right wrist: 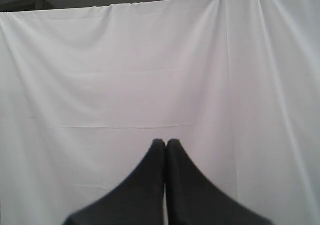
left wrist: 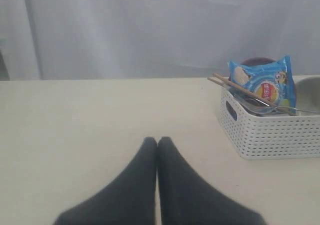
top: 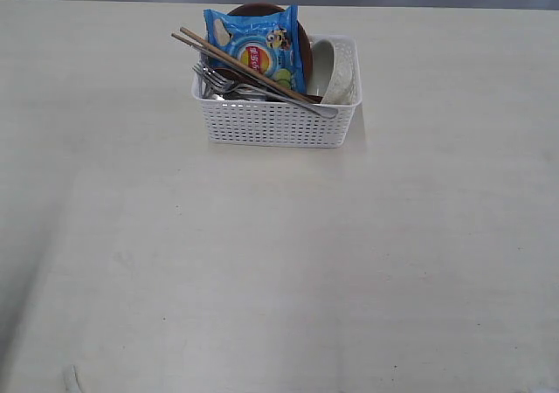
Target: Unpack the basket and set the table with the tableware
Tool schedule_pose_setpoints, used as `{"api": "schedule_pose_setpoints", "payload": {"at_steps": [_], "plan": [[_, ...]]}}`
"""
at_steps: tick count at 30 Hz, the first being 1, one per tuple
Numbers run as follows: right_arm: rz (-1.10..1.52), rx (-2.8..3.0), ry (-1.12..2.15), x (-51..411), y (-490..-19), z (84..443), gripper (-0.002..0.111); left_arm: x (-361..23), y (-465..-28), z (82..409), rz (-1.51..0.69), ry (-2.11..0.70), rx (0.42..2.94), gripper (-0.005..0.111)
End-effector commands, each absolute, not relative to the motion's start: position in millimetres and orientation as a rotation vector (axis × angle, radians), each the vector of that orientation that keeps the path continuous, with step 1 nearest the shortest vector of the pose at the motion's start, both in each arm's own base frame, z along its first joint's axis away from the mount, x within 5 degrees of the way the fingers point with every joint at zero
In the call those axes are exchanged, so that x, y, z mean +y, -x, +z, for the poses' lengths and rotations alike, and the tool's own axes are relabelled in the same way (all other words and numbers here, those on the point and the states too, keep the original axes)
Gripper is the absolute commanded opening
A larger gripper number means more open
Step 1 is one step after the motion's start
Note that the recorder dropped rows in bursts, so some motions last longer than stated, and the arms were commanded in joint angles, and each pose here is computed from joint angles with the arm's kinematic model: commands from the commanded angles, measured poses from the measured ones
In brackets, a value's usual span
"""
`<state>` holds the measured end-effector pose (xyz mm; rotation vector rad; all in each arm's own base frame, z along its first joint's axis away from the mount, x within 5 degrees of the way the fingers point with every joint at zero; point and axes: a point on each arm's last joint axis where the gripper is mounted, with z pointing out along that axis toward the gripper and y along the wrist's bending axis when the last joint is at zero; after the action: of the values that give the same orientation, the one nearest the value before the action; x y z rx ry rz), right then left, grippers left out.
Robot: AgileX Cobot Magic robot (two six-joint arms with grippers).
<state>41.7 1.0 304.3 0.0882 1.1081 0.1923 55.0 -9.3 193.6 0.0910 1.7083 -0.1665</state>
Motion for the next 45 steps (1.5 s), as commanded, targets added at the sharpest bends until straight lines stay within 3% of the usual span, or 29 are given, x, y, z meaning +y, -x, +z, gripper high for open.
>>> {"api": "schedule_pose_setpoints", "payload": {"at_steps": [1,8,12,16,24,35,45], "plan": [[0.197,1.223,-0.107,2,-70,346,-0.001,-10,-55,194,-0.178,-0.084,1.697,0.0],[0.244,1.725,-0.039,25,-177,389,-0.001,-10,-55,194,-0.178,-0.084,1.697,0.0],[0.243,2.088,0.237,77,-244,373,-0.001,-10,-55,194,-0.178,-0.084,1.697,0.0],[0.208,2.423,0.552,137,-286,335,-0.001,-10,-55,194,-0.178,-0.084,1.697,0.0],[0.096,2.722,1.107,217,-313,278,-0.001,-10,-55,194,-0.178,-0.084,1.697,0.0],[0.325,2.458,1.177,264,-343,310,0.0,-10,-55,194,-0.178,-0.084,1.697,0.0],[0.295,2.462,1.24,293,-372,288,0.0,-10,-55,194,-0.178,-0.084,1.697,0.0]]}}
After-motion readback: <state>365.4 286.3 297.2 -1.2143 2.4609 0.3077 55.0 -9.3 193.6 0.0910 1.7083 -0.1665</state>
